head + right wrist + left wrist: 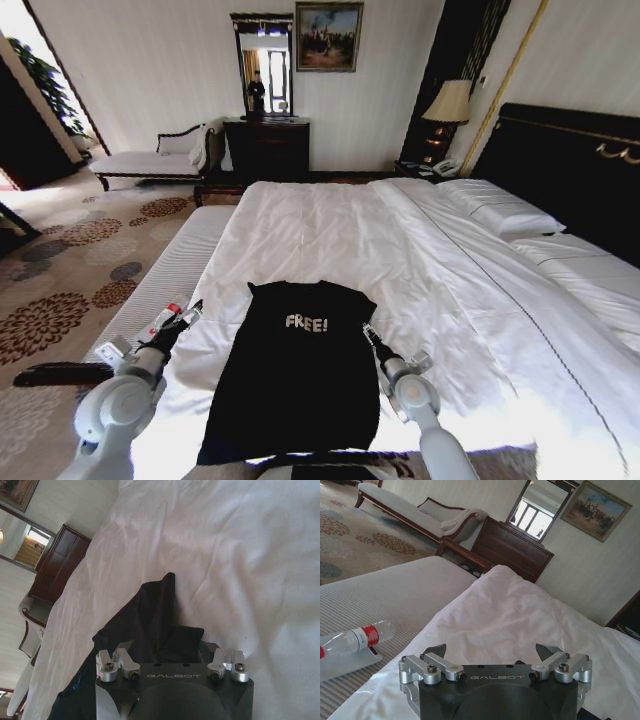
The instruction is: Fold the clothes on the bed.
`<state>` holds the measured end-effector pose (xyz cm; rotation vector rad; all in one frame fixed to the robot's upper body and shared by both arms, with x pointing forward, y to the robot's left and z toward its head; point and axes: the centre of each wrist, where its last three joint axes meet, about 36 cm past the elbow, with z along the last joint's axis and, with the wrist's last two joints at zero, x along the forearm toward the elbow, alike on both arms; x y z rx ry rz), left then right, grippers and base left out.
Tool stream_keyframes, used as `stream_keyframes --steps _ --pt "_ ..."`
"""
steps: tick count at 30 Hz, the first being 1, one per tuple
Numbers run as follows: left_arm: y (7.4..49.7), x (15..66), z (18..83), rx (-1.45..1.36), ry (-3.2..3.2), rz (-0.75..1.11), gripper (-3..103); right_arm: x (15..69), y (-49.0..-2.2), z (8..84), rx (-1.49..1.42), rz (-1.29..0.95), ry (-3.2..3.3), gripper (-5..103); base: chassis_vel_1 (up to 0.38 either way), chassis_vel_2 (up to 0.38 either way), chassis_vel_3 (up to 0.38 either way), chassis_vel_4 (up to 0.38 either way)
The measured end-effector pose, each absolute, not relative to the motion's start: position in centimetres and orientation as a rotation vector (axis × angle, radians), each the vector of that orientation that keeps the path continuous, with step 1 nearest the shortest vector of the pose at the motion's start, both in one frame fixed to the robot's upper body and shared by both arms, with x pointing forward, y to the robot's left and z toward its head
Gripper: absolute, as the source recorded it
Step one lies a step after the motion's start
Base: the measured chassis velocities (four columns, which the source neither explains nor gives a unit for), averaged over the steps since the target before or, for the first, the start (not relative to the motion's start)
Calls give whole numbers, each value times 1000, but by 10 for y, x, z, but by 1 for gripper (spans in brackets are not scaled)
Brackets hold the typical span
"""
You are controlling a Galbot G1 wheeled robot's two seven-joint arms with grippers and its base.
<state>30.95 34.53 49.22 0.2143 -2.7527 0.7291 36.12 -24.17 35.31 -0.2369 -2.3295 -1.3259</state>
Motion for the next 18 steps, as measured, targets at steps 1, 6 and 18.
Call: stream_keyframes --steps 1,6,18 --pt "345 309 493 213 -2755 728 100 362 -242 353 -240 -1331 -2330 68 0 0 0 0" --pt "343 309 496 216 -2761 727 100 361 -241 352 -239 -1332 -2330 52 0 0 0 0" --pt "337 309 495 220 -2755 739 100 364 -240 351 -263 -1298 -2375 4 0 0 0 0"
